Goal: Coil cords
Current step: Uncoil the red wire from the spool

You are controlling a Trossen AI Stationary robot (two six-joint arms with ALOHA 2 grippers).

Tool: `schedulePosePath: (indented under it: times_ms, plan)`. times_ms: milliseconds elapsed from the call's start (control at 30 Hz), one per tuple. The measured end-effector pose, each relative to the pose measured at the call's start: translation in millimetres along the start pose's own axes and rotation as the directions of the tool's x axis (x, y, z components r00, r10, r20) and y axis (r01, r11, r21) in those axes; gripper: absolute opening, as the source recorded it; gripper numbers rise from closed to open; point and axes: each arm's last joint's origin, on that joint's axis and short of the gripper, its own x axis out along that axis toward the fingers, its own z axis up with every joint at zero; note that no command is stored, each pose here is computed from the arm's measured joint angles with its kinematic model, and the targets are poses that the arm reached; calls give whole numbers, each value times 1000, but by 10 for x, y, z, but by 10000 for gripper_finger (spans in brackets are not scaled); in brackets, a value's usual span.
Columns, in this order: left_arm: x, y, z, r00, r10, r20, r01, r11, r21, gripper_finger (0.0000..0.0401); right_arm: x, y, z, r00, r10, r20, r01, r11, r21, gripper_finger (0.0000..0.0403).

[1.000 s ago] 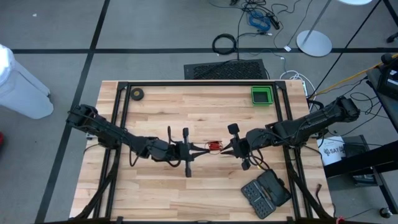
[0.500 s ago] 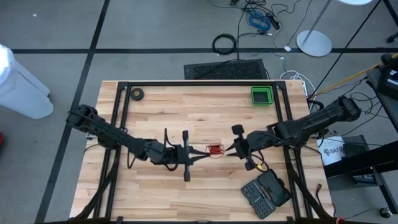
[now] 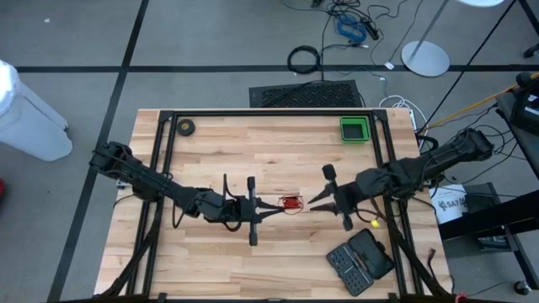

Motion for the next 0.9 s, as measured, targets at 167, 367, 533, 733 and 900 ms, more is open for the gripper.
schedulePosePath:
  times_ms: [167, 367, 533, 733, 900]
  plan:
    - [0, 1, 0, 1000, 2, 0, -2, 1000, -1, 0, 46, 68, 34, 999, -34, 8, 35, 997, -74, 71]
    - [0, 1, 0, 1000, 2, 0, -2, 1000, -1, 0, 101, 92, 24, 999, -41, -2, 40, 994, -104, 71]
    - [0, 1, -2, 1000, 2, -1, -2, 1000, -1, 0, 104, 76, 71, 997, -60, 46, 65, 990, -122, 71]
    - [0, 1, -2, 1000, 2, -1, -2, 1000, -1, 0, 117, 71, 90, 995, -68, 67, 76, 989, -129, 71]
    - [0, 1, -2, 1000, 2, -1, -2, 1000, -3, 0, 184, 95, 58, 997, -59, 43, 64, 989, -135, 71]
